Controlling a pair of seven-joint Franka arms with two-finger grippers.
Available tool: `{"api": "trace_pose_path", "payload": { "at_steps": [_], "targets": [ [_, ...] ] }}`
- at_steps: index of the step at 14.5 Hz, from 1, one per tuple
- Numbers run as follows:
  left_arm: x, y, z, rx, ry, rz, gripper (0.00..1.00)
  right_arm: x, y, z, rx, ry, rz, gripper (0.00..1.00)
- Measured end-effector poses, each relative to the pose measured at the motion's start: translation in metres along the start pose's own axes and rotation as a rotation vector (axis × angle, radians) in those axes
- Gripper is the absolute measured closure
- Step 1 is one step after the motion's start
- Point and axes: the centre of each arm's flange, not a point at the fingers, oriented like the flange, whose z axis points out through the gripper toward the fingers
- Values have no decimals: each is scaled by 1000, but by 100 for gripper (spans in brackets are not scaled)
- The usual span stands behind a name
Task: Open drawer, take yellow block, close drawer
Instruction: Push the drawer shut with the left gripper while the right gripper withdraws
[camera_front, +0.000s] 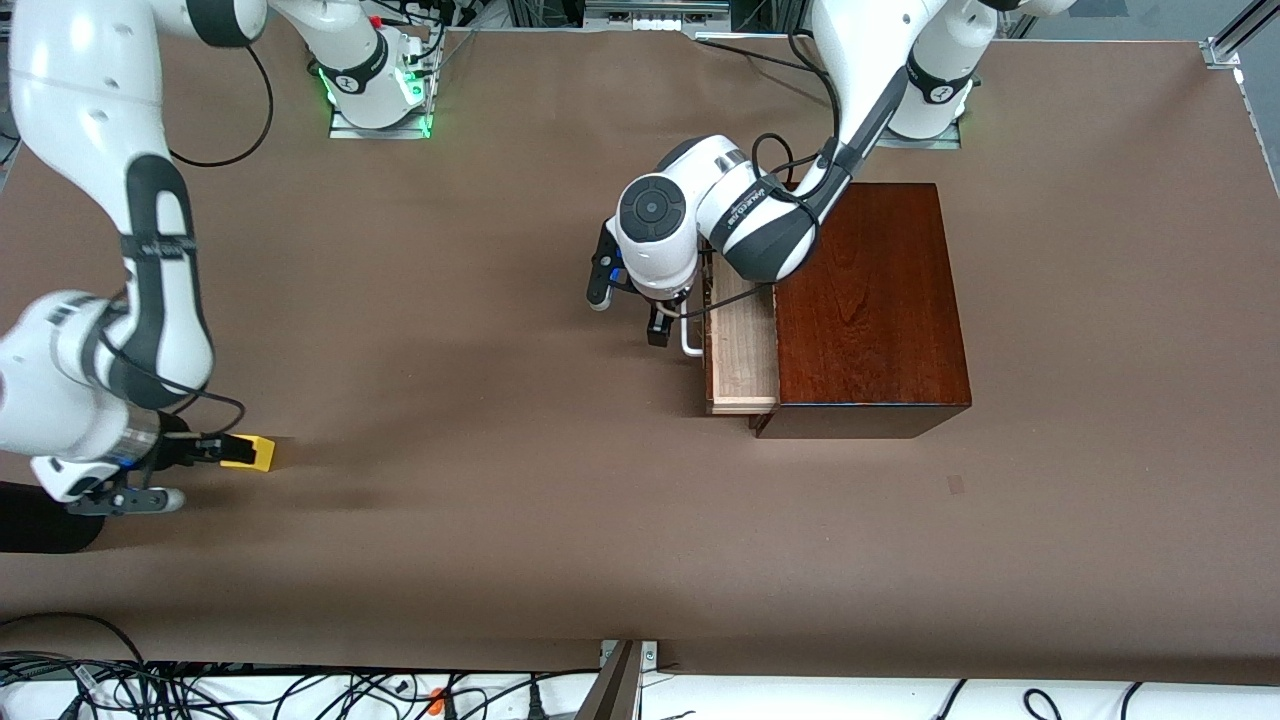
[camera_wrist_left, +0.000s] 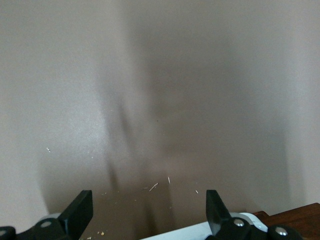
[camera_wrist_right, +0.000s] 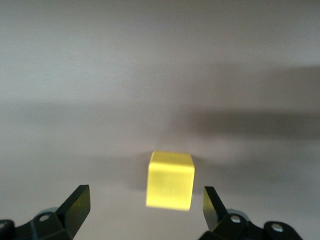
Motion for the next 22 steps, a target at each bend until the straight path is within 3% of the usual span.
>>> {"api": "trace_pose_path", "payload": {
  "at_steps": [3,6,10,13,16,19,20,22],
  "targets": [
    [-12,-1,0,-30,-45,-9,0,-20,-9,-89,17,-31,1,0],
    [-39,-8,-3,-66,-94,-39,0,-52,-25,-156,10,-107,12,0],
    [-71,-16,-13,-103,-116,-84,0,-80,-76,-212,-47,-145,46,0],
    [-86,-19,-17,-120,-125,-98,0,-103,-79,-233,-35,-176,65,0],
    [-86,-19,-17,-121,-125,-97,0,-128,-69,-237,-29,-175,101,0],
    [-87,-20,-20,-122,-113,-103,0,-151,-71,-237,-28,-130,115,0],
    [-89,-23,-29,-116,-89,-116,0,-157,-77,-237,-30,-123,114,0],
    [-91,-25,-68,-118,23,-185,0,-162,-91,-241,-41,-113,106,0]
  ]
}}
